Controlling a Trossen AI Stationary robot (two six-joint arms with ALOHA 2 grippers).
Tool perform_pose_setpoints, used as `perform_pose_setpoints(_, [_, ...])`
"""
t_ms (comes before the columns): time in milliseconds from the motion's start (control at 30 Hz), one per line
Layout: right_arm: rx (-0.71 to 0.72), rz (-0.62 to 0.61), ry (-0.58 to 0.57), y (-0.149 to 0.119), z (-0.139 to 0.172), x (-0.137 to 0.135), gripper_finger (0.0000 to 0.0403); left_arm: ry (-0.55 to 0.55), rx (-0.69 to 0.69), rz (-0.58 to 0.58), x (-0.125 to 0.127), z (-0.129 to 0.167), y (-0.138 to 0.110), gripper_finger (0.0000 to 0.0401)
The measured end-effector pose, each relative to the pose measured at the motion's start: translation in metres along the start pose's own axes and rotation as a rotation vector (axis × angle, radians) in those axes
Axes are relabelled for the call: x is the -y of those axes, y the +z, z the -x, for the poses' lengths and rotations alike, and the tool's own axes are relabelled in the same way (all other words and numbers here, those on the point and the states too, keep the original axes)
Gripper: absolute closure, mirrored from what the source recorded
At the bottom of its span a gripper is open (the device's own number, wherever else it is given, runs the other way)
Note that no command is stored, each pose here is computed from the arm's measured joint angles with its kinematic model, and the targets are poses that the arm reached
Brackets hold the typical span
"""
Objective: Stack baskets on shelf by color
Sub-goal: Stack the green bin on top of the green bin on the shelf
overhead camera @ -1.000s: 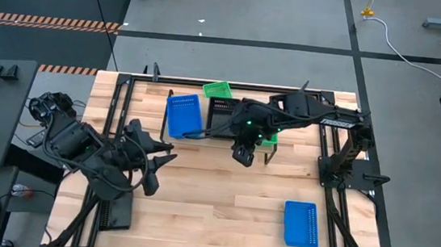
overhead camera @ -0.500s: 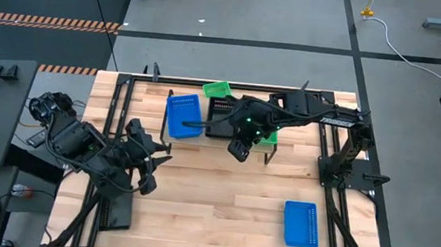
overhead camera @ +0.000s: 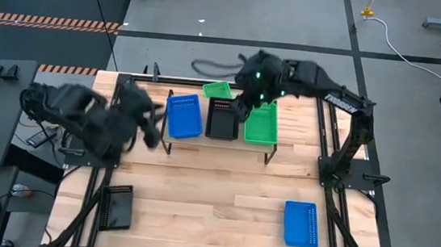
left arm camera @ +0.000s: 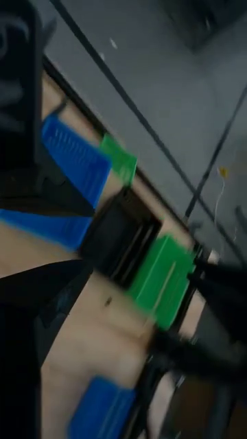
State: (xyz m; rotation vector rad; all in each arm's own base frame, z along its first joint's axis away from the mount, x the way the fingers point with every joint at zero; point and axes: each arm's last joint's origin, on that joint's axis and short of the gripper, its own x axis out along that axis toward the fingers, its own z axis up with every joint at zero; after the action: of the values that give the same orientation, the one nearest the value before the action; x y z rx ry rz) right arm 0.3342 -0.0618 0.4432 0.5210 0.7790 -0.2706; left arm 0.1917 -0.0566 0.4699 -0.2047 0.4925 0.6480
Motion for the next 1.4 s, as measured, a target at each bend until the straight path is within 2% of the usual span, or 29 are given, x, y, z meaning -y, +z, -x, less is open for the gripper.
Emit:
perform_pose_setpoints(200, [0.026,-0.008,-0.011,0.019,0.008,0.045,0.0259,0.133,0.01,0.167,-0.048,-0.011,0.02,0.0283])
perform_pose_setpoints(367, [0.075,-0.009,-0.1,0.033,0.013,0.094,0.0259,0.226,0.027,0.263,-0.069,-0.018,0.027,0.0282])
perform_pose_setpoints(533, [0.097,-0.15,-0.116,0.046,0.011,0.15,0.0259,0.263,0.064,0.304,-0.077,-0.024,0.035,0.0282])
perform_pose_setpoints(700, [0.022,-0.307,-0.056,0.05,-0.021,0.197,0.0259,0.339,0.077,0.334,-0.092,-0.031,0.04,0.0282])
perform_pose_setpoints(833, [-0.057,-0.381,-0.025,0.05,-0.055,0.215,0.0259,0.401,0.082,0.378,-0.105,-0.035,0.043,0.0282])
perform_pose_setpoints(1000, [-0.087,-0.451,-0.024,0.05,-0.085,0.228,0.0259,0.448,0.063,0.399,-0.116,-0.038,0.043,0.0282])
perform_pose_setpoints(1400, [-0.132,-0.51,-0.086,0.043,-0.154,0.265,0.0259,0.485,0.057,0.402,-0.125,-0.039,0.044,0.0282])
